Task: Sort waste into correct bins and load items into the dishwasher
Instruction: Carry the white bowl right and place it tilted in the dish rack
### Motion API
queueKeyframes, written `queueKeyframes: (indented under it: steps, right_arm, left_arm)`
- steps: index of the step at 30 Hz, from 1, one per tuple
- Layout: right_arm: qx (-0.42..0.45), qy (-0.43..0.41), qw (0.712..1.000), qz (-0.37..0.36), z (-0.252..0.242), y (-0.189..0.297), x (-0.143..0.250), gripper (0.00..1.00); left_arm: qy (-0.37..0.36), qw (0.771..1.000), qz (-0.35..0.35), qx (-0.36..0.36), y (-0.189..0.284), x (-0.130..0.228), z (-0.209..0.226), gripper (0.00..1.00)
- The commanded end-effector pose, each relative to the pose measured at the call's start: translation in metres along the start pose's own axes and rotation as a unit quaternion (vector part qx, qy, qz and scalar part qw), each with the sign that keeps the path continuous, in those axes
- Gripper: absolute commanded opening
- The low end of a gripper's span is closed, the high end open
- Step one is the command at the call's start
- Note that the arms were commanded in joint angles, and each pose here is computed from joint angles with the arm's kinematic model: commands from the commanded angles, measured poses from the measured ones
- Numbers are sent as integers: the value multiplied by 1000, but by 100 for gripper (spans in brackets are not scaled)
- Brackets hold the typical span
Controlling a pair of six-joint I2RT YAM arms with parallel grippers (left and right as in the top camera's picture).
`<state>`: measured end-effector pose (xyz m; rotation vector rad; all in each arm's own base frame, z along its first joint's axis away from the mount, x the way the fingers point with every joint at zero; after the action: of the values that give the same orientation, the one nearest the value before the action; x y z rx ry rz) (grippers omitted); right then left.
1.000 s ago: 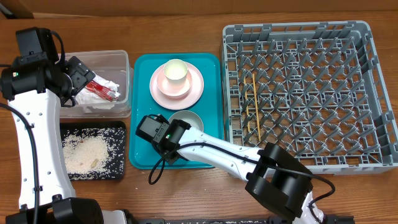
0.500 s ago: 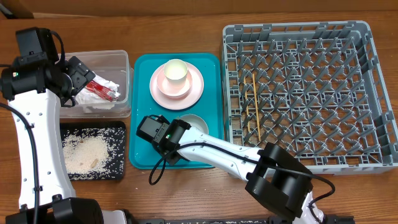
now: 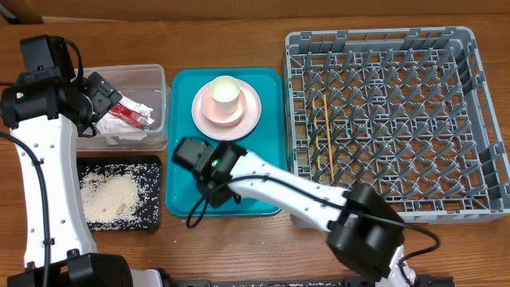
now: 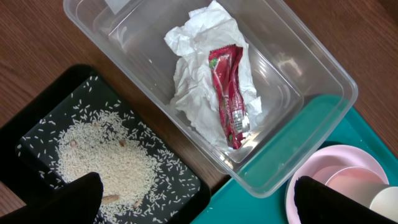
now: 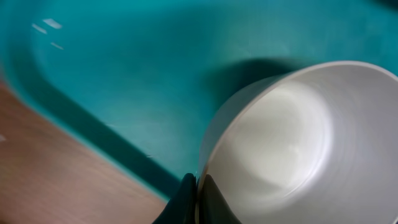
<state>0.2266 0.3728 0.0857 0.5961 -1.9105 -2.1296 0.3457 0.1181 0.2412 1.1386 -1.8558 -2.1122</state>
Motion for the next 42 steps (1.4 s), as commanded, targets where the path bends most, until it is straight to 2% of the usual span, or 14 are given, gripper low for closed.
queueKeyframes:
  steps: [1,10,16,24,31,38,42]
  right_arm:
    - [-123,-42,990,-47,19,82,-22,4]
    - [-333,-105,933,-89,-19,221,-29,4]
    - [-404,-120,900,-110,-62,273,-21,4]
    - [-450,-168,870,-109,-112,288,-18,4]
    - [-461,-228,848,-129,-172,276,-25,4]
    - [-558,-224,790,-121,-199,257,-9,4]
    - [-633,-224,731,-125,-211,247,7,4]
  left_arm:
    - [11,1000,-7,6,4,-5,-2,100]
    - [11,1000,-7,6,4,-5,-2,100]
    - [11,1000,-7,6,4,-5,-2,100]
    - [11,1000,-7,6,4,-5,-2,100]
    - [11,1000,-7,6,4,-5,-2,100]
    - [11,1000,-7,6,4,-5,-2,100]
    - [11,1000,-7,6,4,-5,-2,100]
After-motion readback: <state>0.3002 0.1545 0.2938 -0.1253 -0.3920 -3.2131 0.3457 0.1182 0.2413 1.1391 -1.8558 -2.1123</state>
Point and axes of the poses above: each gripper's point midway between its finger pads, its own y axis back along the fingers, its own z axis along the line the jaws close on, x = y × z, the point moved 1 cm from there along y, back along the fingers, and after that the axes turned 14 degrees about -y, right-handed, at the moved point
